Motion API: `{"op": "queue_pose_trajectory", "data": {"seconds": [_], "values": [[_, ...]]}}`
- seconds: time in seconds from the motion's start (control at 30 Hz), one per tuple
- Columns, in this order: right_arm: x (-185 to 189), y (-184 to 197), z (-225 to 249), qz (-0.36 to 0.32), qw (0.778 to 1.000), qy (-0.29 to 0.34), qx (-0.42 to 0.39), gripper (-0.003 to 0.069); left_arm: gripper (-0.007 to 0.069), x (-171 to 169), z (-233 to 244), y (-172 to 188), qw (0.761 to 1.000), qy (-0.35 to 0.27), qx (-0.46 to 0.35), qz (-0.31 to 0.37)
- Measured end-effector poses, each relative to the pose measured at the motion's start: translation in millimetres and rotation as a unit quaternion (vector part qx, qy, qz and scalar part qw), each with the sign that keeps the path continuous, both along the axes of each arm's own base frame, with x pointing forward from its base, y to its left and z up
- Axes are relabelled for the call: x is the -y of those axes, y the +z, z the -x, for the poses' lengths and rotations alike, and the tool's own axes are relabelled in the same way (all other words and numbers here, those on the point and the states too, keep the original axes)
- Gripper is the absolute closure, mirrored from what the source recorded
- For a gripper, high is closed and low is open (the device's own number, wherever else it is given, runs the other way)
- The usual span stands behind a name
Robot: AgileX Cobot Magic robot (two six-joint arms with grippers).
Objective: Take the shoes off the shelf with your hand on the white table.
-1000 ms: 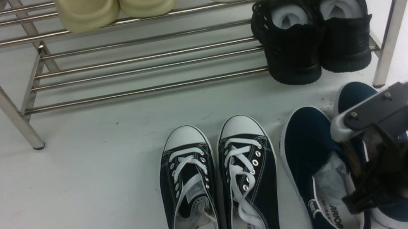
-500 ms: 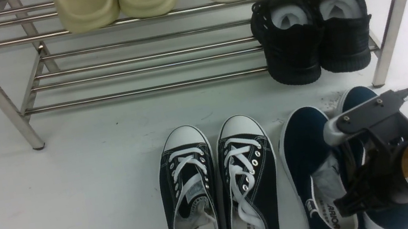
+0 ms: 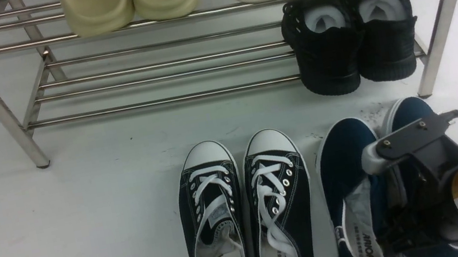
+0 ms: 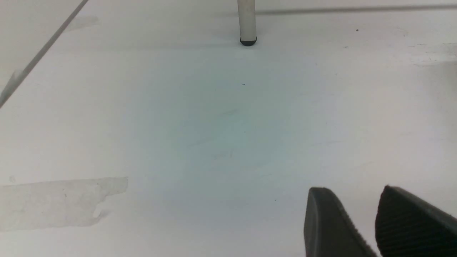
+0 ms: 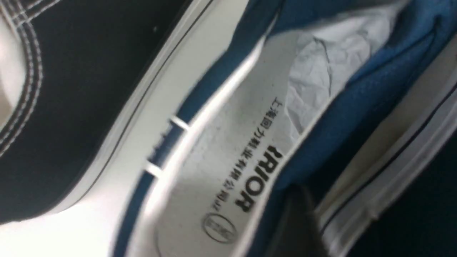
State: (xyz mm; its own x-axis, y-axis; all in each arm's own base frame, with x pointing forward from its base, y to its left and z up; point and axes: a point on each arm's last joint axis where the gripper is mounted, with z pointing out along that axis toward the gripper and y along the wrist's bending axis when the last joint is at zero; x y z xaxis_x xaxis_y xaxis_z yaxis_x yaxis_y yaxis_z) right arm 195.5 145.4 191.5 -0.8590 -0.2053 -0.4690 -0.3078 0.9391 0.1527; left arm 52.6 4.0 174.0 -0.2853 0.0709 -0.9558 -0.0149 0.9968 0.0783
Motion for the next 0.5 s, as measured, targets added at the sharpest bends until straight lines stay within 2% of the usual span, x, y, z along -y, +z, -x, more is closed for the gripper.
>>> {"op": "queue_pose_trajectory", "data": {"seconds": [0.07, 0.2, 0.33, 0.5], "values": [[2.2, 7.0, 3.9, -0.003, 1.000, -0.004, -0.005, 0.0032, 0.0384, 0.0, 0.0, 0.0, 1.000, 0.000, 0.000, 0.000], [4.8, 22.9, 8.0, -0.007, 1.000, -0.007, -0.004, -0.0013, 0.0384, 0.0, 0.0, 0.0, 1.000, 0.000, 0.000, 0.000], [5.8, 44.8, 10.6, -0.022, 1.000, 0.000, 0.019, 0.0012, 0.0384, 0.0, 0.0, 0.0, 1.000, 0.000, 0.000, -0.001], [12.8, 65.9, 20.7, -0.017, 1.000, 0.003, 0.014, 0.0134, 0.0384, 0.0, 0.0, 0.0, 1.000, 0.000, 0.000, -0.001]]}}
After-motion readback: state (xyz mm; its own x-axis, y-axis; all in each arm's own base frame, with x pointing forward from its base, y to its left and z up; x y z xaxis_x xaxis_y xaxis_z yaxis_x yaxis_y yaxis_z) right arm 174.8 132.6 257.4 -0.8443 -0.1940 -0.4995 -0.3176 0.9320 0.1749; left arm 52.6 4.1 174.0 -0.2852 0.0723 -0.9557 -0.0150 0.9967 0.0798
